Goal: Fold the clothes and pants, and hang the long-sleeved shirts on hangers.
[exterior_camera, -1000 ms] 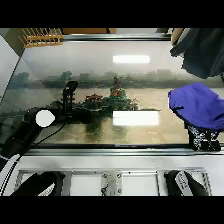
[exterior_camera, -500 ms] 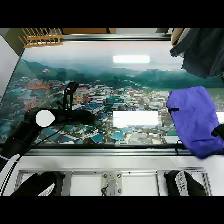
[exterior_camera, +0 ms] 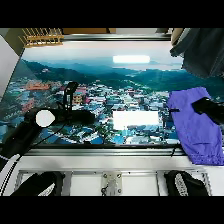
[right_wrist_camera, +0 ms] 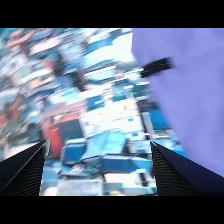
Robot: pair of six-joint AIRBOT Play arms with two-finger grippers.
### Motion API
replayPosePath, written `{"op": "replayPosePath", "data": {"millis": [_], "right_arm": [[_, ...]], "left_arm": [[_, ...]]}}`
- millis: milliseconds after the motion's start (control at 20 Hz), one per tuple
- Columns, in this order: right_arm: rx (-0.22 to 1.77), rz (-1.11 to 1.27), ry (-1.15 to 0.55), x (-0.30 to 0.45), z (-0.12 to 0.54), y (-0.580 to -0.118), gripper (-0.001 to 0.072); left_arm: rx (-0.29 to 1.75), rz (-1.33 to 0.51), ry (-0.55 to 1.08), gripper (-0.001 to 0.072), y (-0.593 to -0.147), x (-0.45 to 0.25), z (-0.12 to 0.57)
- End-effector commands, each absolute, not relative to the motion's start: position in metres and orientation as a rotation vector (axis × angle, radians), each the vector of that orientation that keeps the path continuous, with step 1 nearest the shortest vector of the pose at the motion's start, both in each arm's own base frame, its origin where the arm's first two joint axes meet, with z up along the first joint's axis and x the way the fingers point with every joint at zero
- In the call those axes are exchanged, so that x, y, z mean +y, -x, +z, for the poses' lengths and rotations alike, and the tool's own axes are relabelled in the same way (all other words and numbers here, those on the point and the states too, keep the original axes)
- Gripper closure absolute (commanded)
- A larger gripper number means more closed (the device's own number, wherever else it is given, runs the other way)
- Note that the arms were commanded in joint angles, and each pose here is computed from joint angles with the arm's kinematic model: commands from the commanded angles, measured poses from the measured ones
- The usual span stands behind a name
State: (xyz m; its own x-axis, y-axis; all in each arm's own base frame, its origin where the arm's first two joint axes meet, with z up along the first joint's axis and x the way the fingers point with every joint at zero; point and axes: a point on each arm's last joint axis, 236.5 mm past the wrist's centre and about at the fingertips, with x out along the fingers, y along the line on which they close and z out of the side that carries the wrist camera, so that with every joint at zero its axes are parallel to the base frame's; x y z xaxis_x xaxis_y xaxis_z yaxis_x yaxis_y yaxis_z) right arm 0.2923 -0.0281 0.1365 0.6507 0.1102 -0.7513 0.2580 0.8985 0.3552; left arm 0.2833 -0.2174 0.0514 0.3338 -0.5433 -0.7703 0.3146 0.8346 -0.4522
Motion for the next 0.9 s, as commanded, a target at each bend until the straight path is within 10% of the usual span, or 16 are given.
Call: {"op": "replayPosePath", "data": {"millis": [0, 200, 300, 850], "right_arm": [[0.911, 0.187, -0.406, 0.052, 0.132, -0.297, 0.0007], [0.961, 0.264, -0.377, 0.079, 0.122, -0.296, 0.0103], [0.962, 0.266, -0.377, 0.079, 0.122, -0.296, 0.0685], [0.963, 0.265, -0.378, 0.079, 0.122, -0.296, 0.0694]], "left_arm": [[1.076, -0.564, 0.242, 0.0703, -0.287, -0.218, 0.054], [1.078, -0.565, 0.243, 0.0703, -0.287, -0.218, 0.054], [1.078, -0.565, 0.242, 0.0703, -0.287, -0.218, 0.054], [1.077, -0.565, 0.243, 0.0703, -0.287, -0.218, 0.054]]}}
